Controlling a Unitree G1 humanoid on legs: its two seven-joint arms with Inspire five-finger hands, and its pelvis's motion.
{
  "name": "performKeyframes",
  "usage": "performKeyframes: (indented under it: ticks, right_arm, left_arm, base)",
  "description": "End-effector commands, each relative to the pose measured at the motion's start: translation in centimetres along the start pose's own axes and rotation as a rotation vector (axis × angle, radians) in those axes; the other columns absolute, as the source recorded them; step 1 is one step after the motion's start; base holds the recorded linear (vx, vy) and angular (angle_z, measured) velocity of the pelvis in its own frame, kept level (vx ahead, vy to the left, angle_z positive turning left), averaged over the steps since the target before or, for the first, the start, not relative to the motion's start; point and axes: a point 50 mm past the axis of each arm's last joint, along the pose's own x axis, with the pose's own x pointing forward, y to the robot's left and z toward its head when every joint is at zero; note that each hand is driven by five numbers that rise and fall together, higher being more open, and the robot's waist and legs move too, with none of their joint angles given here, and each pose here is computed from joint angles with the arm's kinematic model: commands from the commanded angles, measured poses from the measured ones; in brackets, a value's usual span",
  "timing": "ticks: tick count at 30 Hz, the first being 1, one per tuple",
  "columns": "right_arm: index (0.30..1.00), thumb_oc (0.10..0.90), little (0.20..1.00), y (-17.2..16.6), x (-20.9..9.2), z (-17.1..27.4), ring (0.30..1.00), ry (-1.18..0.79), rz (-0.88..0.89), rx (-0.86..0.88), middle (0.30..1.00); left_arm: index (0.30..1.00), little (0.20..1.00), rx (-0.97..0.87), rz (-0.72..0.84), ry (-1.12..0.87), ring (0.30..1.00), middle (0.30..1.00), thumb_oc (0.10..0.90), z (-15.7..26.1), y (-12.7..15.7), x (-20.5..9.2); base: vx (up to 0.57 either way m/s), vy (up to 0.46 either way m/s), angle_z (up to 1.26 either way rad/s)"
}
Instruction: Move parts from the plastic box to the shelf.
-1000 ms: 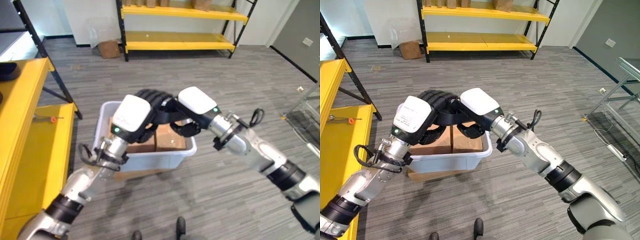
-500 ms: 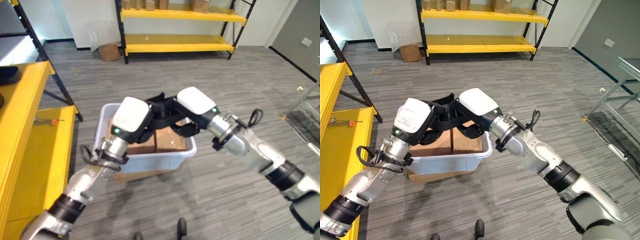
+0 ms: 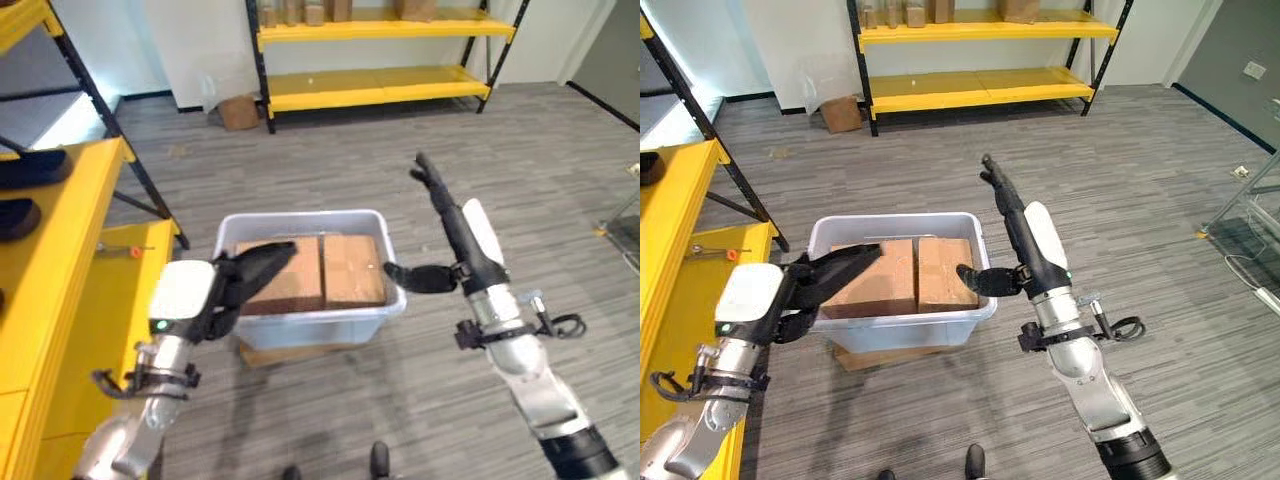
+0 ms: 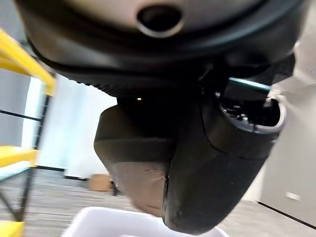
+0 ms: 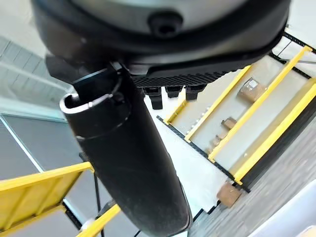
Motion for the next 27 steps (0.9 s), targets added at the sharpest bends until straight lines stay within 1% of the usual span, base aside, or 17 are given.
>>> performKeyframes:
  ticks: [1, 2, 3, 4, 6, 8, 10, 11, 14, 15, 17, 18, 20, 21, 27]
  right_arm:
    - [1.0, 0.9, 1.0, -2.0, 1.2, 4.8, 1.0, -0.299, -0.1, 0.141, 1.0]
    - [1.0, 0.9, 1.0, -1.9, 1.0, 4.7, 1.0, -0.29, -0.099, 0.164, 1.0]
    - [1.0, 0.9, 1.0, -2.1, 0.6, 4.9, 1.0, -0.299, -0.097, 0.201, 1.0]
    - [1.0, 0.9, 1.0, -2.1, 0.7, 5.3, 1.0, -0.323, -0.087, 0.202, 1.0]
    - [1.0, 0.9, 1.0, -2.1, 1.2, 5.7, 1.0, -0.351, -0.084, 0.204, 1.0]
    - [1.0, 0.9, 1.0, -2.2, 1.5, 5.9, 1.0, -0.365, -0.094, 0.206, 1.0]
    - [1.0, 0.9, 1.0, -2.4, 2.0, 5.9, 1.0, -0.371, -0.116, 0.216, 1.0]
    - [1.0, 0.9, 1.0, -2.6, 2.2, 5.9, 1.0, -0.373, -0.131, 0.195, 1.0]
    - [1.0, 0.9, 1.0, -2.9, 2.2, 5.6, 1.0, -0.364, -0.149, 0.16, 1.0]
    - [1.0, 0.9, 1.0, -2.9, 1.8, 5.3, 1.0, -0.352, -0.165, 0.155, 1.0]
    - [1.0, 0.9, 1.0, -2.9, 1.2, 4.8, 1.0, -0.327, -0.173, 0.168, 1.0]
    - [1.0, 0.9, 1.0, -3.2, -0.3, 3.4, 1.0, -0.238, -0.206, 0.217, 1.0]
    - [1.0, 0.9, 1.0, -3.2, -0.9, 2.9, 1.0, -0.205, -0.209, 0.229, 1.0]
    - [1.0, 0.9, 1.0, -3.3, -1.6, 2.4, 1.0, -0.169, -0.211, 0.237, 1.0]
    - [1.0, 0.9, 1.0, -3.2, -3.0, 1.6, 1.0, -0.102, -0.197, 0.231, 1.0]
  left_arm:
    - [0.3, 0.3, -0.017, 0.375, -0.136, 0.3, 0.3, 0.4, 2.0, 5.2, 2.8]
    - [0.3, 0.3, -0.018, 0.383, -0.126, 0.3, 0.3, 0.4, 1.9, 5.3, 2.5]
    - [0.3, 0.3, -0.014, 0.397, -0.088, 0.3, 0.3, 0.4, 1.2, 5.4, 1.6]
    - [0.3, 0.3, -0.011, 0.418, -0.066, 0.3, 0.3, 0.4, 0.9, 5.7, 0.7]
    - [0.3, 0.3, -0.017, 0.445, -0.071, 0.3, 0.3, 0.4, 1.0, 6.1, 0.3]
    - [0.3, 0.3, -0.018, 0.459, -0.073, 0.3, 0.3, 0.4, 1.0, 6.3, 0.2]
    - [0.3, 0.3, -0.03, 0.493, -0.119, 0.3, 0.3, 0.4, 1.9, 6.8, 0.7]
    - [0.3, 0.3, -0.042, 0.508, -0.15, 0.3, 0.3, 0.4, 2.5, 7.0, 1.1]
    - [0.3, 0.3, -0.063, 0.528, -0.189, 0.3, 0.3, 0.4, 3.4, 7.2, 2.0]
    - [0.3, 0.3, -0.076, 0.556, -0.251, 0.3, 0.3, 0.4, 4.3, 7.9, 2.5]
    - [0.3, 0.3, -0.074, 0.588, -0.284, 0.3, 0.3, 0.4, 4.8, 8.4, 2.9]
    - [0.3, 0.3, -0.087, 0.591, -0.264, 0.3, 0.3, 0.4, 4.8, 8.2, 2.6]
    - [0.3, 0.3, -0.106, 0.575, -0.25, 0.3, 0.3, 0.4, 4.8, 7.6, 2.5]
    - [0.3, 0.3, -0.086, 0.583, -0.258, 0.3, 0.3, 0.4, 4.9, 7.7, 2.3]
    - [0.3, 0.3, -0.057, 0.58, -0.307, 0.3, 0.3, 0.4, 5.7, 8.0, 2.2]
  base:
    - [0.04, -0.212, 0.14]
    - [0.0, -0.226, 0.15]
    - [-0.04, -0.249, 0.15]
    - [-0.08, -0.26, 0.11]
    - [-0.11, -0.152, 0.0]
    - [-0.11, -0.081, 0.04]
    - [-0.21, -0.102, 0.27]
    - [-0.23, -0.062, 0.55]
    - [-0.18, -0.072, 1.58]
    - [-0.1, -0.067, 1.47]
    - [-0.08, 0.061, 1.23]
    - [-0.02, 0.25, 1.13]
    - [-0.02, 0.309, 0.91]
    - [-0.05, 0.254, 0.34]
    - [-0.05, 0.205, -0.01]
